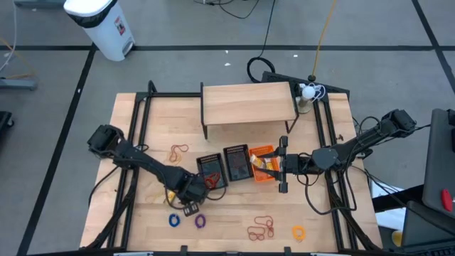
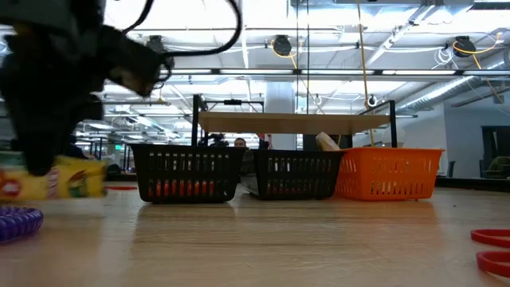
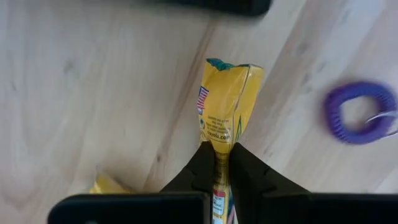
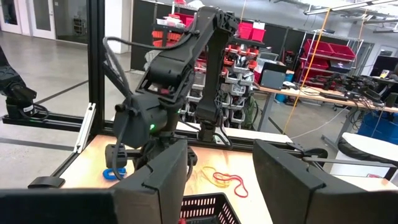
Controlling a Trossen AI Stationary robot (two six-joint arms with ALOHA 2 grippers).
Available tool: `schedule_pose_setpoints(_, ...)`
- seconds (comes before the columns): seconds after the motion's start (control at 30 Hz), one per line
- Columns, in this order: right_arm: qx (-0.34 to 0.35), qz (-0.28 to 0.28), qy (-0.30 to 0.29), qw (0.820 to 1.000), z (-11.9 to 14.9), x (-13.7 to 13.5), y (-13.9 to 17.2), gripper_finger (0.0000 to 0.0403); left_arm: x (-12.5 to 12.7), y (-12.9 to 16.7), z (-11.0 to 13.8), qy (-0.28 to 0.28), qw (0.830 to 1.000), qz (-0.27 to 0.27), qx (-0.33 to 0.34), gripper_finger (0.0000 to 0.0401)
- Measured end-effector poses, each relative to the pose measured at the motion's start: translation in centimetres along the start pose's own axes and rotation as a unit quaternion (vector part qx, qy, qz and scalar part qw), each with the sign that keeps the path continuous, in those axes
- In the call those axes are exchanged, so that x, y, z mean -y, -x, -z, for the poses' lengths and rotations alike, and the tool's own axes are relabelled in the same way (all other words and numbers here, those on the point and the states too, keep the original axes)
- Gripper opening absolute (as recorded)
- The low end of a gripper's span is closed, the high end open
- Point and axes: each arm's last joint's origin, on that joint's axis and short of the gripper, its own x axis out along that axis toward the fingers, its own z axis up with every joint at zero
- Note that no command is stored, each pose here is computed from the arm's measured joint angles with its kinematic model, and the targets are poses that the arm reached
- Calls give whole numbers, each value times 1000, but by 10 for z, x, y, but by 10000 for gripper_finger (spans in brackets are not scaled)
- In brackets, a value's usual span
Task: Pick & Place Office Desk Supplies
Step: Put the yellow crayon bag into the orange bin
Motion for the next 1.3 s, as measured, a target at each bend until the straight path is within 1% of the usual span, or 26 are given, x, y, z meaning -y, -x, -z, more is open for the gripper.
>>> schedule_pose_setpoints(0.1,0,0,0,1000,0,0,0,171,3,10,-9,-17,1000,10,12,22)
schedule_pose_setpoints(0.2,-1,0,1,1000,0,0,0,171,9,29,-14,-34,999,9,13,22)
schedule_pose_setpoints(0.3,-2,0,1,1000,0,0,0,171,14,52,-16,-48,999,-4,5,22)
schedule_pose_setpoints(0.4,-2,0,3,1000,0,0,0,171,20,80,-18,-60,998,-24,15,22)
schedule_pose_setpoints(0.6,-5,-1,5,1000,1,0,0,171,32,131,-22,-86,992,-45,84,22)
schedule_pose_setpoints(0.73,-7,-1,6,1000,1,0,0,171,39,154,-23,-111,981,-64,147,22)
schedule_pose_setpoints(0.8,-7,-1,15,1000,1,0,0,171,40,161,-25,-119,971,-91,188,23)
schedule_pose_setpoints(0.93,-11,-2,41,999,2,0,0,171,44,165,-31,-136,938,-155,277,29)
schedule_pose_setpoints(1.03,-16,-3,53,998,3,0,0,171,45,168,-36,-113,913,-198,338,22)
schedule_pose_setpoints(1.2,-17,-4,61,998,3,0,0,171,44,166,-43,-83,871,-263,405,21)
schedule_pose_setpoints(1.23,-17,-3,61,998,3,0,0,171,44,165,-44,-78,865,-269,417,21)
schedule_pose_setpoints(1.3,-16,-3,62,998,3,0,0,171,45,162,-46,-76,856,-279,428,21)
